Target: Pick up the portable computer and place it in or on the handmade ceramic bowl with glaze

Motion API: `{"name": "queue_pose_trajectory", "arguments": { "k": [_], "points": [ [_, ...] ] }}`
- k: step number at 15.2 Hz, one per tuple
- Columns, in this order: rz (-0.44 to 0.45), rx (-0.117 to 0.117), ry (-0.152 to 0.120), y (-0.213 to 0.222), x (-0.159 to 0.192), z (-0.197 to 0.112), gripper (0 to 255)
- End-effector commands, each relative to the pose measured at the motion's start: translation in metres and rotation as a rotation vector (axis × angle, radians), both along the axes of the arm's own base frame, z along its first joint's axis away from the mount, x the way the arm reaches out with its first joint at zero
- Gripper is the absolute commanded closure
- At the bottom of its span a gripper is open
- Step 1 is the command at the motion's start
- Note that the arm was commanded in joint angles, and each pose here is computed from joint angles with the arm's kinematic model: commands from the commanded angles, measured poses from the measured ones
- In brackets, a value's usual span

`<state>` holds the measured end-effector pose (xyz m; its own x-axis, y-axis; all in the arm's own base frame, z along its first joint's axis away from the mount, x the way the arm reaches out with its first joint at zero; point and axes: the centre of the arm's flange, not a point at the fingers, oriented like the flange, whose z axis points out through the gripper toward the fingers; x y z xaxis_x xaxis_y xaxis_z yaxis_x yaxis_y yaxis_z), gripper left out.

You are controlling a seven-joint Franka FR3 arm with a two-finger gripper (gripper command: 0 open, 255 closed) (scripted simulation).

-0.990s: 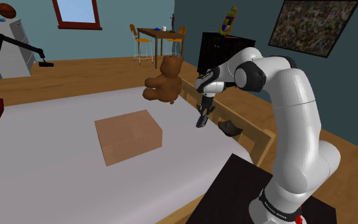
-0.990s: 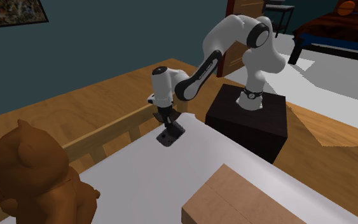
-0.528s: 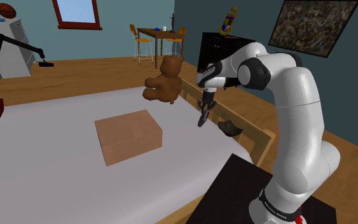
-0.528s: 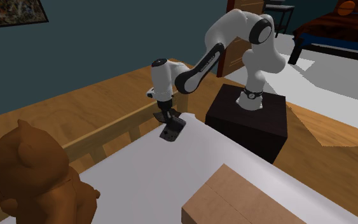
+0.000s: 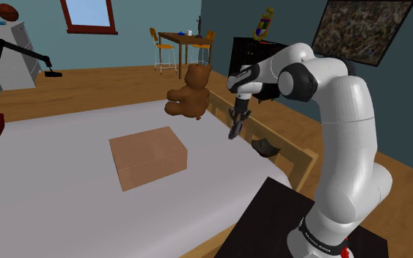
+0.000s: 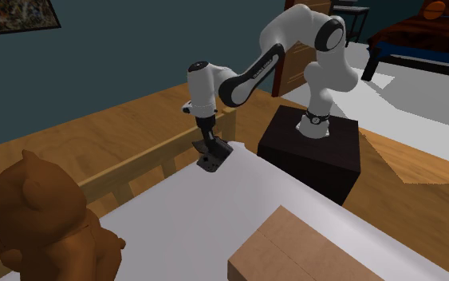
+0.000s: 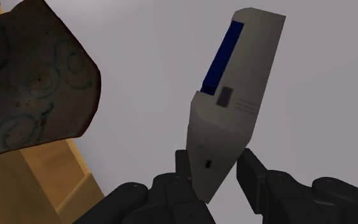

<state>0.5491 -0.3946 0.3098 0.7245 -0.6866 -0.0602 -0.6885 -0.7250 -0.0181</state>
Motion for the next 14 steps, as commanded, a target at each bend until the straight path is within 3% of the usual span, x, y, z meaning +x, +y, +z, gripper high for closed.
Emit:
{"name": "queue_pose_trajectory", "arguments": {
  "k": [1,8,14],
  "points": [
    [0.0,0.0,0.0,0.001,-0.001,0.012,255],
    [0.0,0.0,0.0,0.001,-0.002,0.046,255],
    [0.0,0.0,0.0,-0.053,-0.059,0.059,255]
  ]
}}
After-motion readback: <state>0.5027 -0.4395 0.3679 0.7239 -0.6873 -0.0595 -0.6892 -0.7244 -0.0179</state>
